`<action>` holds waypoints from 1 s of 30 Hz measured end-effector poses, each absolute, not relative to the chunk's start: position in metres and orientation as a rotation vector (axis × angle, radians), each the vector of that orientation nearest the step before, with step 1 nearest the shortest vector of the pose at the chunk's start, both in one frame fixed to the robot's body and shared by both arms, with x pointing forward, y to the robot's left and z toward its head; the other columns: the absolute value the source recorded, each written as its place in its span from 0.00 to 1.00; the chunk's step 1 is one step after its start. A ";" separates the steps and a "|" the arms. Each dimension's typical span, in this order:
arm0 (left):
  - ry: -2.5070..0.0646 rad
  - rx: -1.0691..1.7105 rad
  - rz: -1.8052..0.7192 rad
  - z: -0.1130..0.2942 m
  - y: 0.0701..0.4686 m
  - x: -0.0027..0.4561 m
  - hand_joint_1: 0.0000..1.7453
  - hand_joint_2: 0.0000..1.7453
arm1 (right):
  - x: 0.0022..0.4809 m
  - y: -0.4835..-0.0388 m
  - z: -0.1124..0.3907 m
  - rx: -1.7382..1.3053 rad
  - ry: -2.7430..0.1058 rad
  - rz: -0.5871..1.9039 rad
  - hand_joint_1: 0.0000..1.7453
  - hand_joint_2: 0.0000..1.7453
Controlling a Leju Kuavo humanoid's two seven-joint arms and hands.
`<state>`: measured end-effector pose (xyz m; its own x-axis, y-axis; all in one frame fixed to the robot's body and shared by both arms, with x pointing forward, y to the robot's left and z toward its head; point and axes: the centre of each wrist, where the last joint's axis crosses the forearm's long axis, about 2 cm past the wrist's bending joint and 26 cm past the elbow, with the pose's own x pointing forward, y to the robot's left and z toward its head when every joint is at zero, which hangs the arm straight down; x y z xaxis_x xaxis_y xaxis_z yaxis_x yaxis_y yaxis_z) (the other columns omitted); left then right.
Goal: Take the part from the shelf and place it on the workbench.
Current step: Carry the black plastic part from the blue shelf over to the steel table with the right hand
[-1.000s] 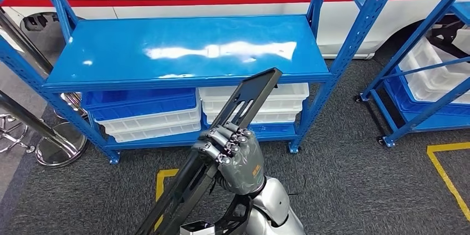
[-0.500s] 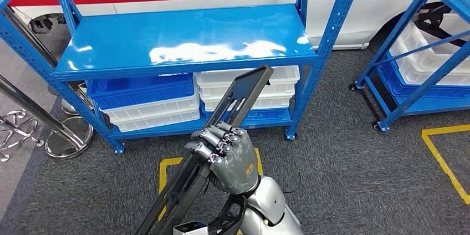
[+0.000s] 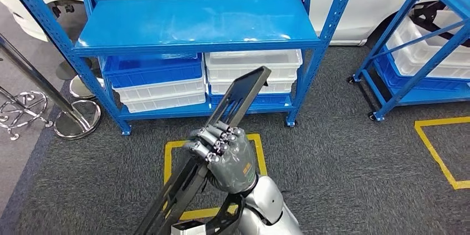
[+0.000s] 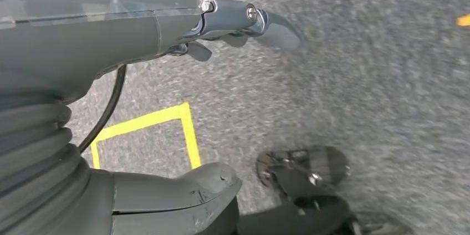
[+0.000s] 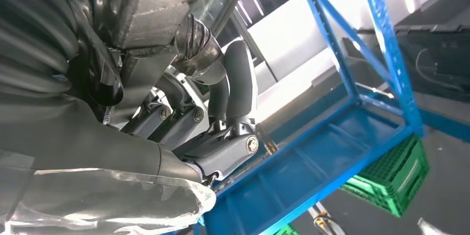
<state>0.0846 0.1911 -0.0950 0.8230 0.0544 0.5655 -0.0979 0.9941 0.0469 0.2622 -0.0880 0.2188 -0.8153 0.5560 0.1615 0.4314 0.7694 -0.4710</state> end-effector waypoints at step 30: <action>-0.599 0.069 0.086 -0.097 0.199 0.085 0.00 1.00 | 0.263 -0.081 0.217 -0.735 -2.685 0.645 1.00 1.00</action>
